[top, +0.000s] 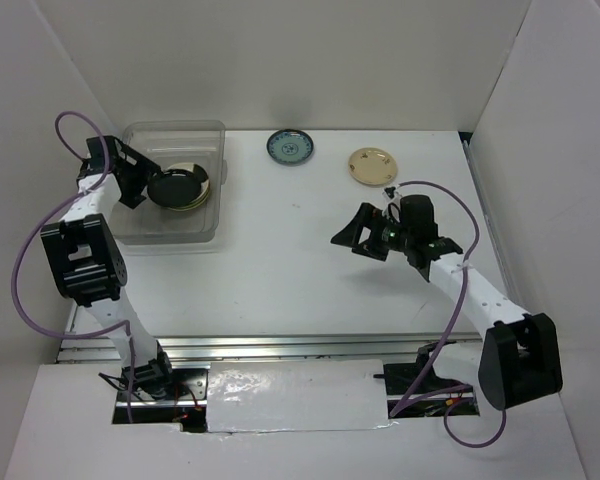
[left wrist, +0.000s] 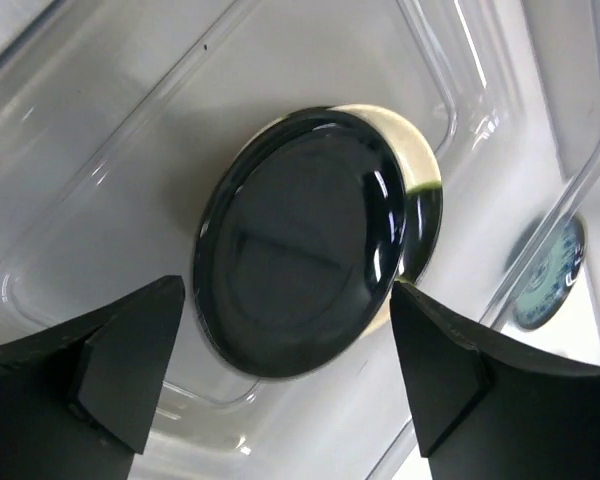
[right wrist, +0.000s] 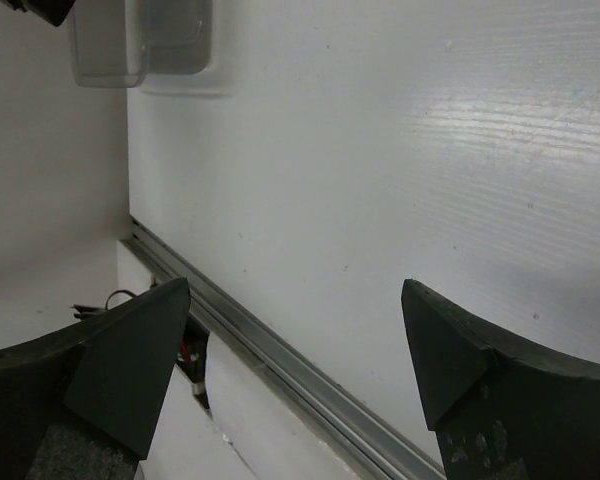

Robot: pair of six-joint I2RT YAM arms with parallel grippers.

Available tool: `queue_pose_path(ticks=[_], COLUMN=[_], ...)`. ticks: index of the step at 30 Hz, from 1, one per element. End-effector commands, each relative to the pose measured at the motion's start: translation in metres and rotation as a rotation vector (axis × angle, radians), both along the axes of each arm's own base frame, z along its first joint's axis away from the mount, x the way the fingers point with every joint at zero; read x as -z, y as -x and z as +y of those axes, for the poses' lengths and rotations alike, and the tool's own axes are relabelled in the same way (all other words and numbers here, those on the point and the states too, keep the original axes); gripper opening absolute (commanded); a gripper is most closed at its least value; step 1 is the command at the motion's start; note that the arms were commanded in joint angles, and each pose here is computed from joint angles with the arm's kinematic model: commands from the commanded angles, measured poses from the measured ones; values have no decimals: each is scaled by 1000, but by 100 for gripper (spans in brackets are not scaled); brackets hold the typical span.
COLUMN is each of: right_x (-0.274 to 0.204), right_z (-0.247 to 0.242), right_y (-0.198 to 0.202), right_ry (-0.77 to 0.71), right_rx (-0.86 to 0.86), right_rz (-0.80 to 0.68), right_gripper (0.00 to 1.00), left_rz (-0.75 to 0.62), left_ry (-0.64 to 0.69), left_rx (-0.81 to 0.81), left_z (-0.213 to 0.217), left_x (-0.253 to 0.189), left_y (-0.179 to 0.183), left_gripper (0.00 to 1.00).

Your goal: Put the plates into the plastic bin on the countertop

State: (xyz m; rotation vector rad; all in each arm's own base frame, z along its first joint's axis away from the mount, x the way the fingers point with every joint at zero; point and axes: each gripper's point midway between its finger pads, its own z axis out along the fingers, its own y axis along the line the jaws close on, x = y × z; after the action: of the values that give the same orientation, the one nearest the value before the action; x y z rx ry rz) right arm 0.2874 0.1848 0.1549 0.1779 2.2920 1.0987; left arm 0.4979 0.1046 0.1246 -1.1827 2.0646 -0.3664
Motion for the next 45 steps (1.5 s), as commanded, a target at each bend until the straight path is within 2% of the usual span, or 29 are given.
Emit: queue_pose_path(ticks=[1,3,4,5,6,9,12,13,15,16,17,18,19,20,21,23,24,27,30,31,33,35,36,38,40,41,42,43,45], right_x=[-16,-15,-8,-6,-4,18,26,45,54,58,62,54,76,82,87,98,103,119,136,141,136,134,136,137,133,133,133,138,116], right_z=[-3,-4,-7,-9,-12,-28,-51,-58,-83,-89,-110,-117,-121,-126,-127,-131,-140,-163,-176,-178,-180,-185,-186,-189,-190,-190,-190,-189,-188], right_y=[-1,-4,-10,-15,-22,-56,-107,-118,-153,-163,-176,-194,-201,-210,-230,-242,-255,-271,-283,-285,-293,-296,-295,-297,-299,-298,-297,-291,-287], right_ry=[6,14,22,13,7,-2,-50,-52,-70,-76,-98,-113,-108,-123,-127,-110,-96,-77,-29,-19,-7,13,18,11,13,10,6,5,26], right_rx=[-1,8,30,58,79,215,361,400,521,558,632,656,679,702,707,735,773,882,942,943,948,965,967,958,951,947,943,934,921], right_rz=[-61,-57,-38,-19,-12,74,136,189,205,218,236,216,272,295,300,340,346,389,448,462,459,444,454,456,448,447,449,468,410], right_gripper=[94,98,100,100,100,100,100,100,99,99,98,98,98,97,97,96,96,93,84,75,66,52,41,35,23,15,0,0,0], left_rz=[15,46,147,132,208,218,150,124,85,38,20,-1,-23,-50,-62,-95,-75,-145,-153,-148,-124,-122,-126,-117,-130,-120,-112,-102,-78], left_ry=[-14,-34,-20,-42,-42,-105,-111,-112,-143,-171,-218,-242,-264,-298,-306,-320,-307,-306,-311,-313,-324,-340,-348,-361,-368,-367,-365,-361,-353], left_rx=[52,91,108,125,160,204,264,306,417,453,486,548,608,622,673,697,737,754,764,767,765,759,752,743,735,729,728,727,727], left_z=[-11,-13,-22,-23,-29,-43,-68,-84,-120,-133,-136,-158,-180,-186,-199,-203,-209,-209,-206,-205,-200,-196,-193,-189,-187,-185,-185,-184,-185], left_x=[-19,-34,-28,-45,-41,-66,-87,-99,-115,-138,-145,-152,-159,-162,-158,-158,-141,-144,-136,-134,-128,-127,-129,-129,-130,-126,-123,-119,-110], left_y=[-5,-13,4,-6,8,12,25,36,49,64,72,84,109,117,139,155,169,198,213,216,226,229,232,234,234,234,233,232,227], left_gripper=[99,99,99,99,99,99,99,99,99,99,99,99,99,99,99,99,99,99,99,99,99,99,99,99,99,99,99,99,99])
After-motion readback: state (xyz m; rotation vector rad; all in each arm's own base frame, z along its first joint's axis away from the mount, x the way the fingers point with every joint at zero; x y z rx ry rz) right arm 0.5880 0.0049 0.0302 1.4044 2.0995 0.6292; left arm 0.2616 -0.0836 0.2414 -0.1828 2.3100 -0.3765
